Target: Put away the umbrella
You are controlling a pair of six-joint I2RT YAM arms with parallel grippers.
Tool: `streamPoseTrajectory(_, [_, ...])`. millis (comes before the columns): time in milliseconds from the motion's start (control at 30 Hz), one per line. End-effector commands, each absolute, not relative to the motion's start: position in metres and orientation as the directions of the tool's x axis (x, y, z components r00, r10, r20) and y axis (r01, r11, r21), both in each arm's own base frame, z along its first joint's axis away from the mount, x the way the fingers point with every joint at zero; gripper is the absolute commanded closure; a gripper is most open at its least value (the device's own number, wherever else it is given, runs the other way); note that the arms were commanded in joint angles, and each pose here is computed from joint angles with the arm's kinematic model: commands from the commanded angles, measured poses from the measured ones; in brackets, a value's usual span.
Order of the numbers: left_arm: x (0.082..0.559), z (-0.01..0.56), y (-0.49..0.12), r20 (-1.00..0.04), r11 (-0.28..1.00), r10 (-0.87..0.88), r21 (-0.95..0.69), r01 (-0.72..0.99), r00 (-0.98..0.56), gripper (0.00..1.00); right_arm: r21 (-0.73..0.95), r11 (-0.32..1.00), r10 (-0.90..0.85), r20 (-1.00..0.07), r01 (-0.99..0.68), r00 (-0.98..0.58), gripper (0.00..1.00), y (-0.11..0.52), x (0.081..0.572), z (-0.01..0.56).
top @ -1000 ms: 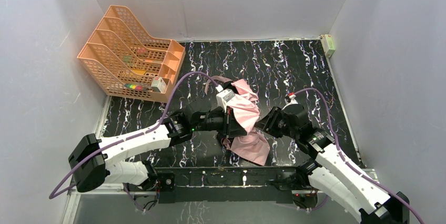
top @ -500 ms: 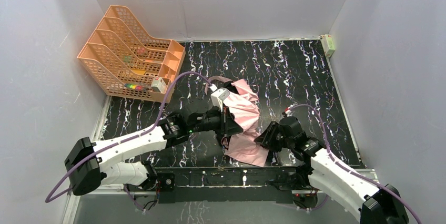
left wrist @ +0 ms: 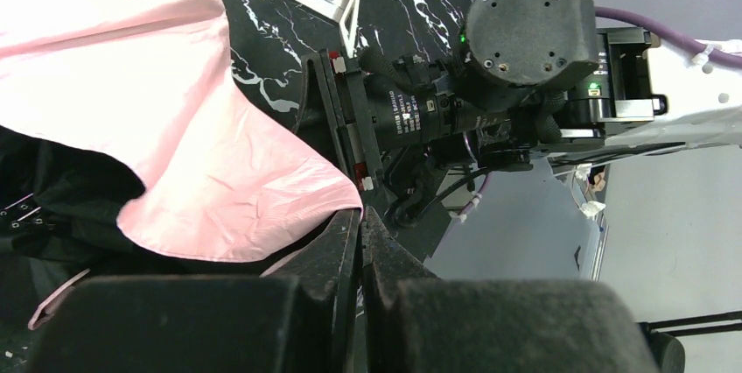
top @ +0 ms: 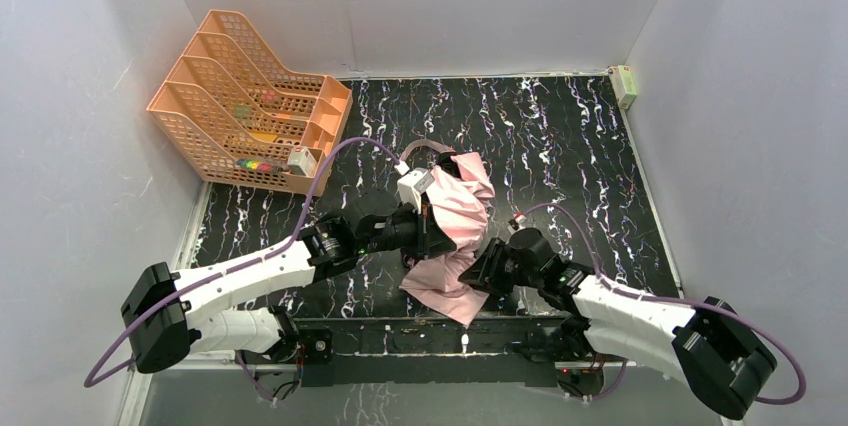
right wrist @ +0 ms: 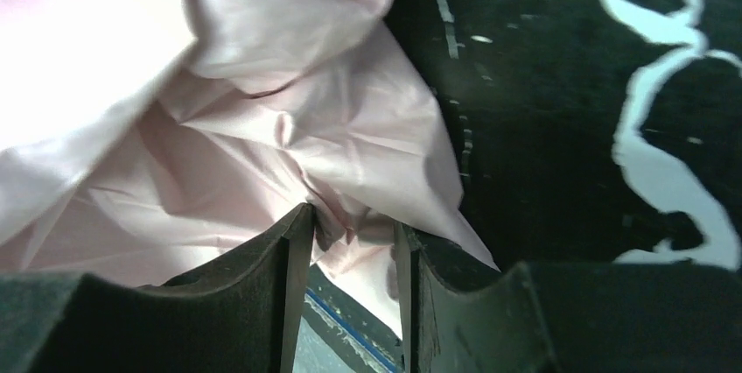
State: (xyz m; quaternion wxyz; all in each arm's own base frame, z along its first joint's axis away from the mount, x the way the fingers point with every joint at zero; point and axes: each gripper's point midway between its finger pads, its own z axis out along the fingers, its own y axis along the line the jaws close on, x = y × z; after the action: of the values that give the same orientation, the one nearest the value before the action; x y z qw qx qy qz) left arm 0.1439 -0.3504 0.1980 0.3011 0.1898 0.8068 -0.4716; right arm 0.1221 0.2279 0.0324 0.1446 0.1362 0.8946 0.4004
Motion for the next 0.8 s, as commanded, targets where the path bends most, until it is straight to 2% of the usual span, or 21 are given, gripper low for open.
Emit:
streamPoseTrajectory(0, [0.142,0.224,-0.357,-0.691,0.429,0.000,-0.653,0.624,-0.723,1.00,0.775,0.631,0.374,-0.284,0.018,-0.883,0.52,0.242,0.148,0.071])
streamPoseTrajectory(167, [0.127,0.243,-0.368,-0.681,0.341,0.028,-0.681,0.647,-0.732,1.00,0.698,0.716,0.449,-0.422,0.034,-0.788,0.51,0.203,0.161,0.090])
streamPoseTrajectory(300, [0.119,0.249,-0.374,-0.691,0.343,0.021,-0.674,0.654,-0.723,1.00,0.652,0.755,0.482,-0.488,0.062,-0.728,0.50,0.173,0.162,0.103])
streamPoseTrajectory(533, [0.087,0.224,-0.381,-0.692,0.391,0.078,-0.641,0.660,-0.718,1.00,0.637,0.767,0.495,-0.511,0.077,-0.703,0.48,0.156,0.156,0.113])
streamPoseTrajectory(767, [0.057,0.169,-0.368,-0.670,0.490,0.119,-0.602,0.630,-0.733,1.00,0.634,0.772,0.489,-0.542,0.050,-0.683,0.48,0.154,0.159,0.128])
